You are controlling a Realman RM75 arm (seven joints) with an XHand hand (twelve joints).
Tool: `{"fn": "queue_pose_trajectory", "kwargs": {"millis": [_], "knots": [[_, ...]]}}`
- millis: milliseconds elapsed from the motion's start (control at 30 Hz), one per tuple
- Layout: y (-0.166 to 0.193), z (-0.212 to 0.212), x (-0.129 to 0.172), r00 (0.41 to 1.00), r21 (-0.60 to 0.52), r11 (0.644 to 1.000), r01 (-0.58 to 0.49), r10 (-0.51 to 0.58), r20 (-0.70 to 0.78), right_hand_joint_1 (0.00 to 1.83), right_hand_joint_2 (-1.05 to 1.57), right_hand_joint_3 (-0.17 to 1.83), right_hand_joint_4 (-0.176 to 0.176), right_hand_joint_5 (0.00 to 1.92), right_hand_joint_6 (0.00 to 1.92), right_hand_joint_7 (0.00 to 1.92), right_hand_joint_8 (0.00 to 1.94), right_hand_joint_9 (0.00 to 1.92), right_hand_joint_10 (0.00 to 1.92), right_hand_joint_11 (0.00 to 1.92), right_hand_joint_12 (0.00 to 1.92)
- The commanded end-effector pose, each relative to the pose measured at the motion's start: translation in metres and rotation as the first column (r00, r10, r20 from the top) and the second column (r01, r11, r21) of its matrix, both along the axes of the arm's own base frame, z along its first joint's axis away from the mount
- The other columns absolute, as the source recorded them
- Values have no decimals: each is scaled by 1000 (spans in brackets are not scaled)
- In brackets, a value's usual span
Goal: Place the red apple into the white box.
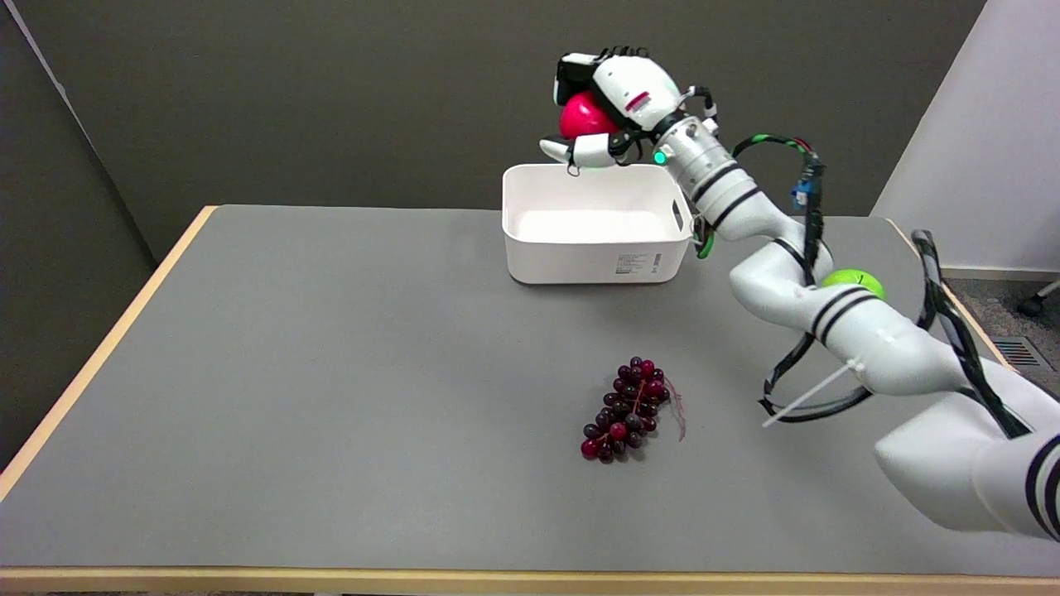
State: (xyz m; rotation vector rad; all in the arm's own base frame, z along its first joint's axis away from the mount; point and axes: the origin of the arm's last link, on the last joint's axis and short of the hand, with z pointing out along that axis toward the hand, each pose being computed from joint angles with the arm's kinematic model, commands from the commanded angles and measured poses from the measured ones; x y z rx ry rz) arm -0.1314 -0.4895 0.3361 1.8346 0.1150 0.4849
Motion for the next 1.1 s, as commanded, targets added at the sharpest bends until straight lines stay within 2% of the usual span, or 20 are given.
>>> {"fn": "queue_pose_trajectory", "kwargs": {"millis": [33, 300, 400, 533, 600, 667, 700, 733, 767, 900, 1100], "knots": [[-54, 14, -30, 952, -203, 939, 277, -297, -74, 1342, 933, 602, -131, 669, 1593, 876, 1357, 752, 1502, 587, 1587], [-54, 29, -45, 930, -258, 904, 342, -364, -45, 1335, 945, 602, -110, 665, 1587, 842, 1426, 734, 1531, 581, 1589], [-53, 30, -49, 928, -257, 900, 351, -371, -34, 1337, 926, 655, -100, 644, 1529, 806, 1354, 805, 1715, 571, 1574], [-49, 30, -54, 930, -241, 904, 352, -367, -20, 1335, 996, 519, -107, 621, 1497, 791, 1340, 781, 1712, 584, 1585], [-47, 28, -54, 933, -221, 908, 355, -360, 16, 1119, 1206, 211, -21, 552, 1608, 754, 1449, 819, 1668, 472, 1607], [-45, 28, -51, 934, -188, 914, 358, -349, 83, 1114, 1209, 211, -21, 541, 1628, 746, 1442, 797, 1652, 401, 1665], [-44, 27, -50, 934, -175, 918, 355, -343, 98, 1013, 1078, 434, 40, 478, 1409, 668, 1164, 760, 1546, 371, 1596], [-42, 25, -47, 937, -162, 924, 346, -333, 103, 839, 852, 816, 146, 372, 1021, 534, 687, 706, 1368, 347, 1452], [-42, 23, -46, 940, -155, 928, 340, -327, 100, 752, 775, 927, 172, 338, 864, 477, 532, 657, 1262, 332, 1406], [-40, 12, -38, 950, -124, 942, 310, -302, 83, 414, 651, 958, 163, 248, 554, 277, 336, 348, 780, 219, 1332], [-36, 1, -28, 961, -88, 958, 273, -267, 67, 257, 608, 1000, 167, 219, 542, 166, 298, 232, 638, 210, 1309]]}}
